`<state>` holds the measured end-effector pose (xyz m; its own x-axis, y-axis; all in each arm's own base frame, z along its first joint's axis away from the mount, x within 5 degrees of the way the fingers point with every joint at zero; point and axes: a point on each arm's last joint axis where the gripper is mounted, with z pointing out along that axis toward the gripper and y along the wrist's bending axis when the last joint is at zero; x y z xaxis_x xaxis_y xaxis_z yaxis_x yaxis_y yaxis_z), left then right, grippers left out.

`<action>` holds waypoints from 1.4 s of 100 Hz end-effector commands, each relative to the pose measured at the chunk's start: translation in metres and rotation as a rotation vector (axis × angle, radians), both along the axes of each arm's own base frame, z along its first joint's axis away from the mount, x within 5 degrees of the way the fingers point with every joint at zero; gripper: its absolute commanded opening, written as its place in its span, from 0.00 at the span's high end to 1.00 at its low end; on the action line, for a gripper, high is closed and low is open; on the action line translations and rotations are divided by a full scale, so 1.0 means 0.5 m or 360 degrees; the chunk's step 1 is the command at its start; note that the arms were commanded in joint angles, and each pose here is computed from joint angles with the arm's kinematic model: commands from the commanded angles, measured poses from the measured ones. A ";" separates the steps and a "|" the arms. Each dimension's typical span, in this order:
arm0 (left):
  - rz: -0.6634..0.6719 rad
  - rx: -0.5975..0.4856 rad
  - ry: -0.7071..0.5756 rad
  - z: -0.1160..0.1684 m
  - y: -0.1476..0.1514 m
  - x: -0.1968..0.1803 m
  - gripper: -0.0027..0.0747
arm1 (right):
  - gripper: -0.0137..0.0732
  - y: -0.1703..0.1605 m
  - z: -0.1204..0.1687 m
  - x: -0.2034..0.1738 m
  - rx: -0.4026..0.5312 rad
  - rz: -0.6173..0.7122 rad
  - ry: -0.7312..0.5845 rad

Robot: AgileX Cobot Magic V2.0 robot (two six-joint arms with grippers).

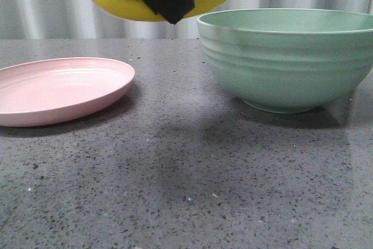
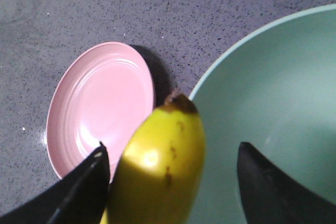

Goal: Transfer banana from pink plate to green bowl

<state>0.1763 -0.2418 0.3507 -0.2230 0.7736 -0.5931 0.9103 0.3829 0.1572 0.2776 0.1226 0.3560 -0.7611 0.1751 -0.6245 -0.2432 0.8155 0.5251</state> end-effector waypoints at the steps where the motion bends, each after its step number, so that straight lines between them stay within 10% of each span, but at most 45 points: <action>1: -0.0015 -0.0183 -0.0118 0.053 0.000 -0.009 0.99 | 0.35 0.013 0.044 0.001 0.0059 0.0015 -0.0169; 19: -0.0015 -0.0180 -0.0116 0.053 0.001 -0.009 0.99 | 0.40 0.023 0.044 0.004 0.0065 0.0026 -0.0180; 51: -0.0015 -0.0178 -0.0119 0.053 0.001 -0.009 0.82 | 0.93 0.022 0.044 0.004 0.0062 0.0028 -0.0172; 74: -0.0014 -0.0036 -0.0241 0.053 0.017 -0.001 0.32 | 0.93 0.021 0.044 0.005 0.0065 0.0019 -0.0181; 109: 0.0134 -0.0185 -0.0398 0.129 0.087 -0.034 0.33 | 0.93 -0.059 0.122 0.021 0.0031 -0.0232 -0.0501; 140: 0.0141 -0.0238 -0.0407 0.145 0.103 -0.048 0.33 | 0.93 -0.137 0.117 0.049 -0.0429 -0.0353 -0.0636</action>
<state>0.1565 -0.1934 0.4022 -0.1590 0.7283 -0.6666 0.8273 0.4667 0.3125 0.3046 0.0623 0.3905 -0.5407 0.1342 -0.8304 -0.1821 0.9451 0.2714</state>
